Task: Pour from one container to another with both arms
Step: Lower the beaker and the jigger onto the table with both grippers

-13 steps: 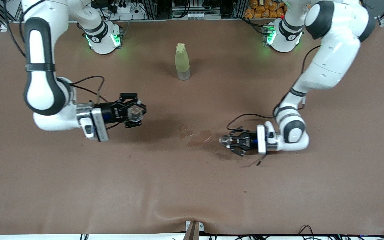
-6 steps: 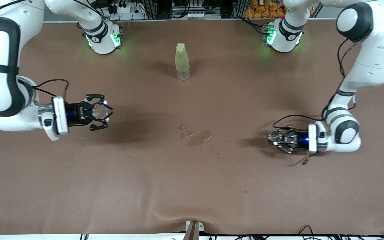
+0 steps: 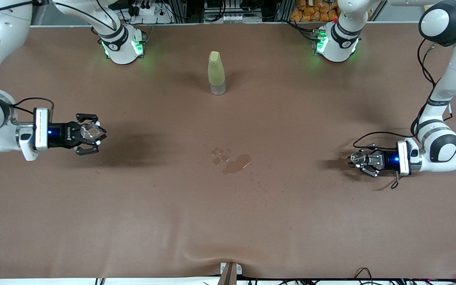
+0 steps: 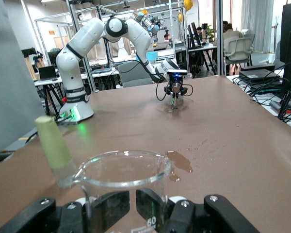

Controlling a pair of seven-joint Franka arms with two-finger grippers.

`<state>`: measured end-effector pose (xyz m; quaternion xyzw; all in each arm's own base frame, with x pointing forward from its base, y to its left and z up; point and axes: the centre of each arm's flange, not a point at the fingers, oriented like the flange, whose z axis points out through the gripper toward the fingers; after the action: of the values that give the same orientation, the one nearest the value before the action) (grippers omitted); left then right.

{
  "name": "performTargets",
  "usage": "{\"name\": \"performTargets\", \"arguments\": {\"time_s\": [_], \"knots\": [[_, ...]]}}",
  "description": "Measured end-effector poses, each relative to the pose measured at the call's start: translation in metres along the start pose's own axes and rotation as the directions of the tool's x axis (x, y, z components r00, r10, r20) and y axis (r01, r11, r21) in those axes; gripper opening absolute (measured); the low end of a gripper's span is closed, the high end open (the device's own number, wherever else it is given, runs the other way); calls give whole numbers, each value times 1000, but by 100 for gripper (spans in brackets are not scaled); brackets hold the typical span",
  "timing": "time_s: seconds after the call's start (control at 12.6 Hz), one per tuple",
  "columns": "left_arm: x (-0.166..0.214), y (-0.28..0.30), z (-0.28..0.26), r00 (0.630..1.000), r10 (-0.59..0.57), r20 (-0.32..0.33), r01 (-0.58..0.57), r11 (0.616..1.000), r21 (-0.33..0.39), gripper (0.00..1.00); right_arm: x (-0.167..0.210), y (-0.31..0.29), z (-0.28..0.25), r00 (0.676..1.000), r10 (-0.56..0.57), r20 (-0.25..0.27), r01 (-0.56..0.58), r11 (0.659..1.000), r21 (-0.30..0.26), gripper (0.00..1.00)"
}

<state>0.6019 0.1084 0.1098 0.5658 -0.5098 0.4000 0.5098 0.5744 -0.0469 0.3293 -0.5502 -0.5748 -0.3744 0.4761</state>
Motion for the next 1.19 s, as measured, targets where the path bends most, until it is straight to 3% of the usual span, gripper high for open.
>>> {"name": "performTargets", "arguments": {"time_s": [0.48,0.71,0.87,1.03,1.19], "knots": [[-22,7,-8,1000,-26,-5,26,1000,9,21,-100,-24,-27,989,-144,-41,144,990,-8,15],[-24,9,-15,1000,-29,-6,29,999,21,22,-138,-33,-31,988,-147,-48,146,989,-20,15],[-26,11,-21,1000,-30,-6,30,999,30,26,-158,-35,-24,988,-135,-72,134,991,-16,15],[-26,11,-22,1000,-30,-7,31,999,30,40,-180,-36,-12,987,-125,-105,123,992,-22,15],[-26,11,-22,1000,-30,-6,31,999,29,47,-203,-34,5,984,-115,-139,111,993,-34,15]]}}
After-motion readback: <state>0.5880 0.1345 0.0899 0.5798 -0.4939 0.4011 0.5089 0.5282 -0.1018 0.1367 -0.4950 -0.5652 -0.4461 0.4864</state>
